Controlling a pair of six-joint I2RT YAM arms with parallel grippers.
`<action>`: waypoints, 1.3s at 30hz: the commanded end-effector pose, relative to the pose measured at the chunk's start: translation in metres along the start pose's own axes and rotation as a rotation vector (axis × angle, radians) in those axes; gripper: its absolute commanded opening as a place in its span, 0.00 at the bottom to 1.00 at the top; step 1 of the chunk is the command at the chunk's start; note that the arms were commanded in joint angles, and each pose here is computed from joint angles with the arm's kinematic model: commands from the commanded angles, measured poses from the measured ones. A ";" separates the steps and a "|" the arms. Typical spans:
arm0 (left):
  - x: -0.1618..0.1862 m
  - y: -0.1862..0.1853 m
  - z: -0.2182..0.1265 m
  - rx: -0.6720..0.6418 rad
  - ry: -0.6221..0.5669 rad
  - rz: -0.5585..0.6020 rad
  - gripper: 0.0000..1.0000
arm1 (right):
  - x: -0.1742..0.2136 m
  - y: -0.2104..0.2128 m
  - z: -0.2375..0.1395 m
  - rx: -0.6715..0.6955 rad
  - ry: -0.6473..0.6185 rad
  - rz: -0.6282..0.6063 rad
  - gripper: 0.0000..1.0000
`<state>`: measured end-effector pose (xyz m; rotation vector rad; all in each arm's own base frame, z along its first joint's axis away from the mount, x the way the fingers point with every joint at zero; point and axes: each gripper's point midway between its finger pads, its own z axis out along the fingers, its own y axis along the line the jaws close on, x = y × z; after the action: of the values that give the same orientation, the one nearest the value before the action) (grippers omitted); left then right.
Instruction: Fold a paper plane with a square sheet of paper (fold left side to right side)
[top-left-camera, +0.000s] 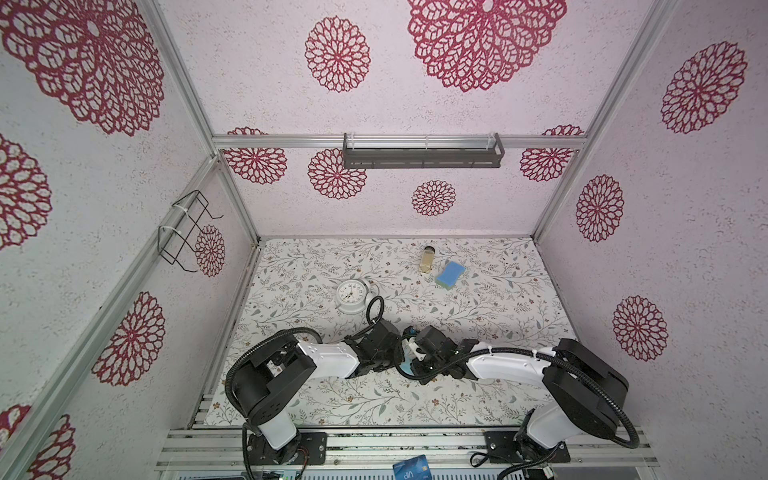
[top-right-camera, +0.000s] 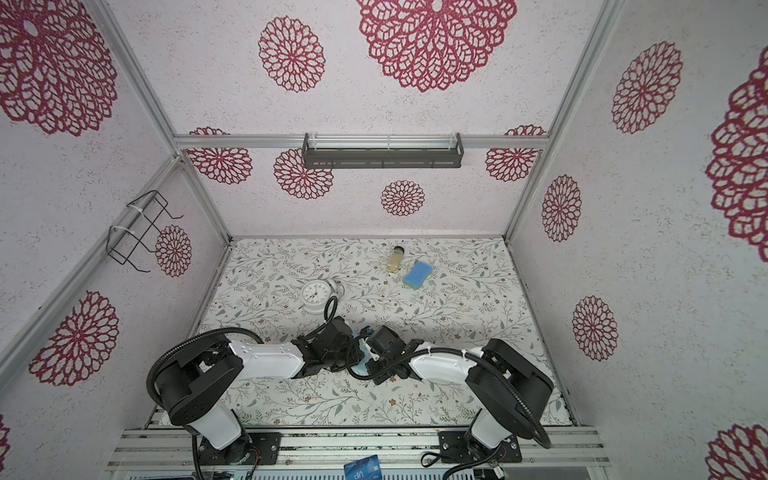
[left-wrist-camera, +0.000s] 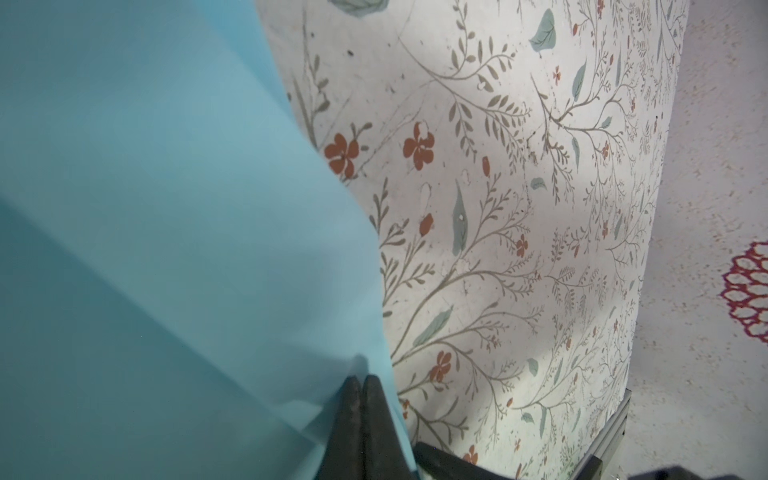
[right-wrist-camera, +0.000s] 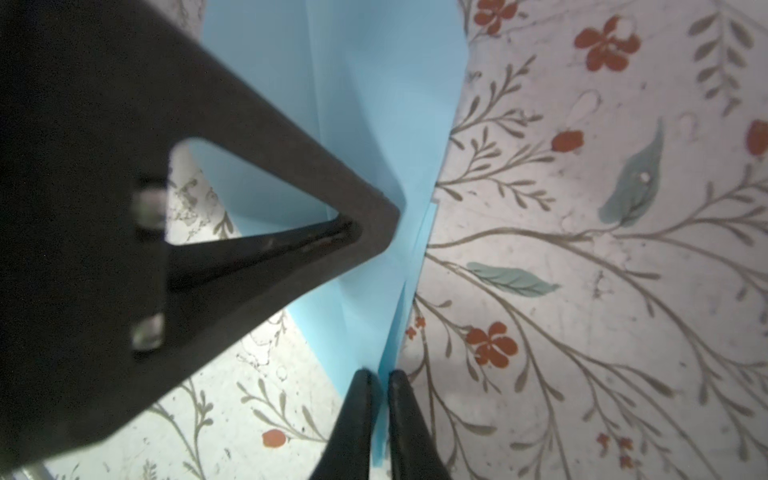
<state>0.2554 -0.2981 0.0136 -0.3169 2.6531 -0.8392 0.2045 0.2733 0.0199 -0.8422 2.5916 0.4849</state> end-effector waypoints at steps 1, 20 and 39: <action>-0.005 0.024 -0.003 -0.086 -0.033 -0.040 0.00 | 0.050 -0.014 0.005 0.033 0.160 0.023 0.15; -0.002 0.028 -0.003 -0.082 -0.038 -0.109 0.00 | 0.041 -0.029 -0.005 0.009 0.111 0.126 0.21; 0.009 0.036 -0.003 -0.057 -0.073 -0.273 0.00 | 0.014 -0.030 -0.030 -0.028 0.013 0.279 0.28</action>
<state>0.2544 -0.2885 0.0127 -0.6304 2.5638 -0.9161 0.2110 0.2376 0.0251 -0.5741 2.7048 0.5822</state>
